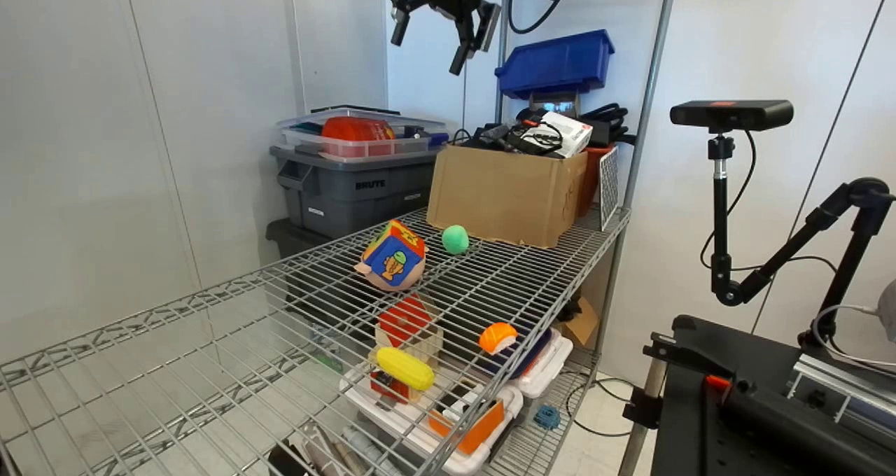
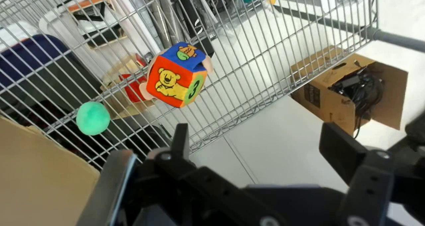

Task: Remove the cube from the bowl and put it on the shelf

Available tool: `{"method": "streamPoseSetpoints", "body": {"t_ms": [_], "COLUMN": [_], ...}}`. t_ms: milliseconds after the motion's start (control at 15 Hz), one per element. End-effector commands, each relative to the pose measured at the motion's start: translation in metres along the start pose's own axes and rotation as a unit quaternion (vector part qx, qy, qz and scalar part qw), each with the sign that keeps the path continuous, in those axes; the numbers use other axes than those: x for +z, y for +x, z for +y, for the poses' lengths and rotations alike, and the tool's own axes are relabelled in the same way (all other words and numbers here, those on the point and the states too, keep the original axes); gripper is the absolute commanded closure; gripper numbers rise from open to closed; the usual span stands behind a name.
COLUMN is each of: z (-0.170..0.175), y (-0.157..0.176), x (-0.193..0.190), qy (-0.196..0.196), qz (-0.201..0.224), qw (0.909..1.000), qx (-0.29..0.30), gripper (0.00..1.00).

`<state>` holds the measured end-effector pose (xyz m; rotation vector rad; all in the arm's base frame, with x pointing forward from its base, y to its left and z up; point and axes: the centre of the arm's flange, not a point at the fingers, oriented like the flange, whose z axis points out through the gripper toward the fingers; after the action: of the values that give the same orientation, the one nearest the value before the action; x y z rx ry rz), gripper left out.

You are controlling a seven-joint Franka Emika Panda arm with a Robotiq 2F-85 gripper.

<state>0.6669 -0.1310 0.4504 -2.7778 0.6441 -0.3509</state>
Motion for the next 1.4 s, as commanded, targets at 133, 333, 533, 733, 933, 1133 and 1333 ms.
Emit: {"method": "streamPoseSetpoints", "body": {"t_ms": [133,333,533,733,933,1133,1333], "z": [0.021,0.041,0.057,0.065,0.07,0.07,0.067], "y": [0.104,0.124,0.136,0.144,0.15,0.149,0.145], "x": [0.044,0.082,0.118,0.152,0.181,0.211,0.237], "qy": [-0.005,-0.022,-0.036,-0.048,-0.057,-0.074,-0.09], "qz": [-0.038,-0.083,-0.114,-0.127,-0.142,-0.159,-0.169], "qw": [0.9948,0.9876,0.9787,0.9702,0.9598,0.9478,0.9372], "qx": [0.095,0.131,0.167,0.201,0.235,0.266,0.292], "gripper": [0.0,0.0,0.0,0.0,0.0,0.0,0.0]}}
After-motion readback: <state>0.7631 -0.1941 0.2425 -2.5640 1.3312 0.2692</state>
